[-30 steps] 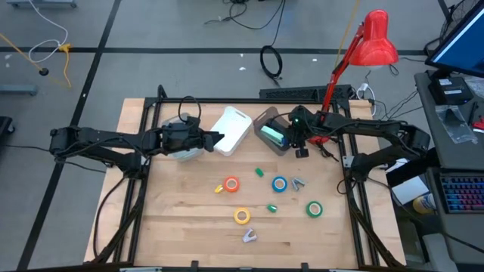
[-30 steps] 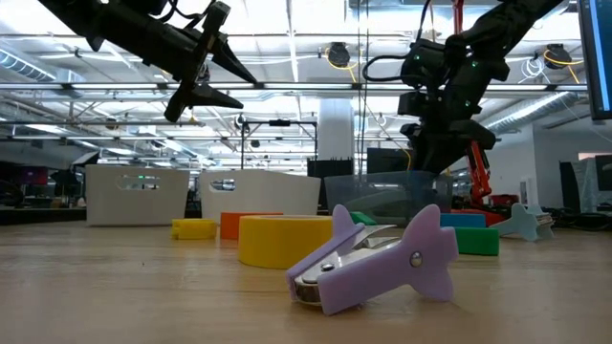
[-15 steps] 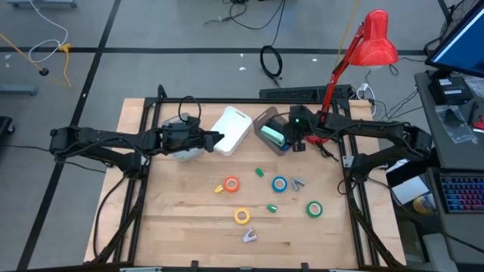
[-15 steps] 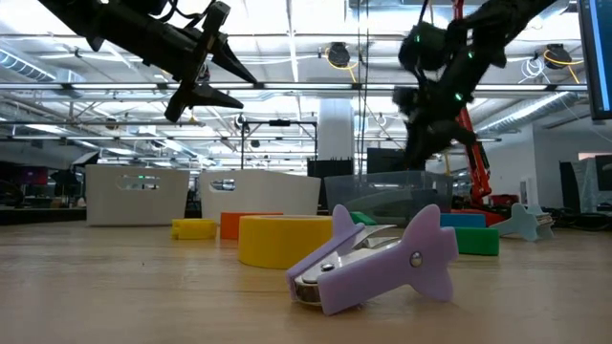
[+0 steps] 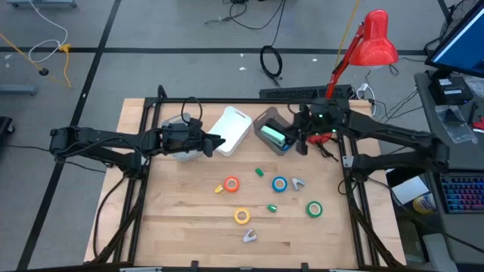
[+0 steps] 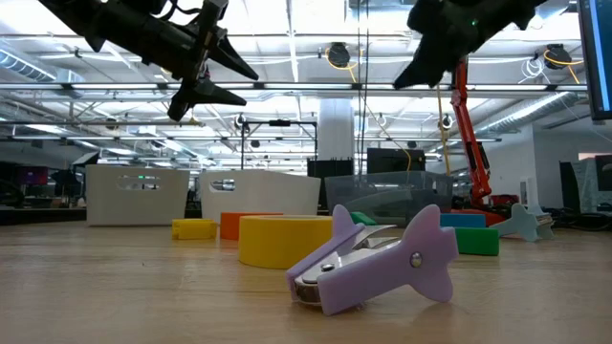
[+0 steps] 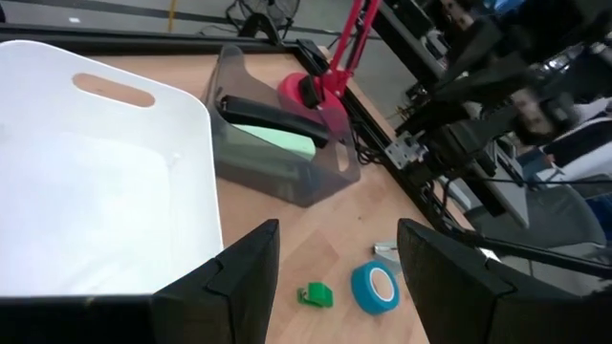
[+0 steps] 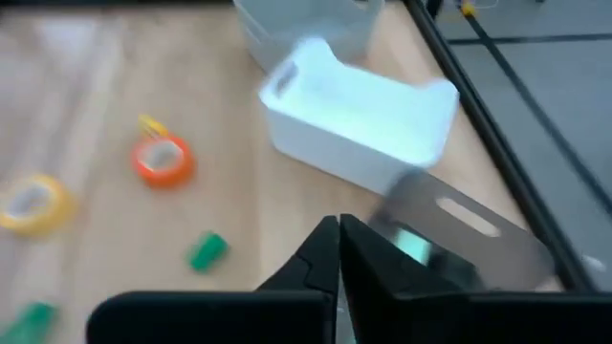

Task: Pick and place Stapler, Stapler remover, tape
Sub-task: Put the yellow stapler into the black bin

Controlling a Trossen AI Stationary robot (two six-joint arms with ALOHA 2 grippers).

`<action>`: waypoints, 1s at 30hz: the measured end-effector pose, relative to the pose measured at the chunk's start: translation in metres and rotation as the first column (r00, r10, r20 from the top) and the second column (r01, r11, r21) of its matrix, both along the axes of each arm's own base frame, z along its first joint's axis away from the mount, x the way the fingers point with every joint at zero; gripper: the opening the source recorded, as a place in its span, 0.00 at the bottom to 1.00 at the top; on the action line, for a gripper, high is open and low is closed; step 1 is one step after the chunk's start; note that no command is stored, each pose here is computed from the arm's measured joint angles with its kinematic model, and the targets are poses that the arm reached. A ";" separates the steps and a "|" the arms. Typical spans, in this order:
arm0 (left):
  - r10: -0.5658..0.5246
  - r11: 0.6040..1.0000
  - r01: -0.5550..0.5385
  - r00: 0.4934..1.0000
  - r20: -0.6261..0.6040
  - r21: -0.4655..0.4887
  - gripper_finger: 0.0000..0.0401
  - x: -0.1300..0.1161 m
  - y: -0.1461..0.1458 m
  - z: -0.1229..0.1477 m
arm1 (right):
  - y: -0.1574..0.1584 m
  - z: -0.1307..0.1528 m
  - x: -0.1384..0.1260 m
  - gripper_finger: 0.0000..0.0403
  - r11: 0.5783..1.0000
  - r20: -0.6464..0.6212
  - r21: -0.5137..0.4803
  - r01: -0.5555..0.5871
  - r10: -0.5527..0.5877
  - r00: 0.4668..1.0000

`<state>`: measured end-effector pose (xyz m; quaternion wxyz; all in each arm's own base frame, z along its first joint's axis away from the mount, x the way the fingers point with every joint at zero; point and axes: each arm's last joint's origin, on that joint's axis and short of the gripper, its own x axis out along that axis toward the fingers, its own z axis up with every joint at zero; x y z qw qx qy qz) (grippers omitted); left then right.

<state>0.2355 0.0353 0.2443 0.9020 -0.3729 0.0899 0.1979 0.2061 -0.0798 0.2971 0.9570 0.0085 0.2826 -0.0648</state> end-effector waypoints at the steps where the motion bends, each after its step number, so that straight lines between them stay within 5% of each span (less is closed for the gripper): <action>1: -0.003 1.000 0.003 1.000 0.000 0.000 0.54 0.000 -0.001 0.000 | 0.003 0.003 -0.003 0.03 1.000 0.013 0.016 0.004 -0.004 1.000; 10: -0.199 0.980 0.198 0.980 -0.017 -0.009 0.54 0.002 -0.033 -0.001 | 0.024 0.022 -0.035 0.01 0.998 0.069 0.059 0.003 -0.007 0.998; 15: -0.229 0.970 0.220 0.969 -0.088 -0.106 0.54 -0.002 -0.053 -0.010 | 0.031 0.027 -0.056 0.00 0.998 0.088 0.059 0.009 -0.014 0.996; 30: -0.280 0.948 0.230 0.931 -0.235 -0.220 0.54 0.002 -0.083 -0.025 | 0.045 -0.018 -0.093 0.00 0.982 0.320 0.181 0.056 -0.112 0.941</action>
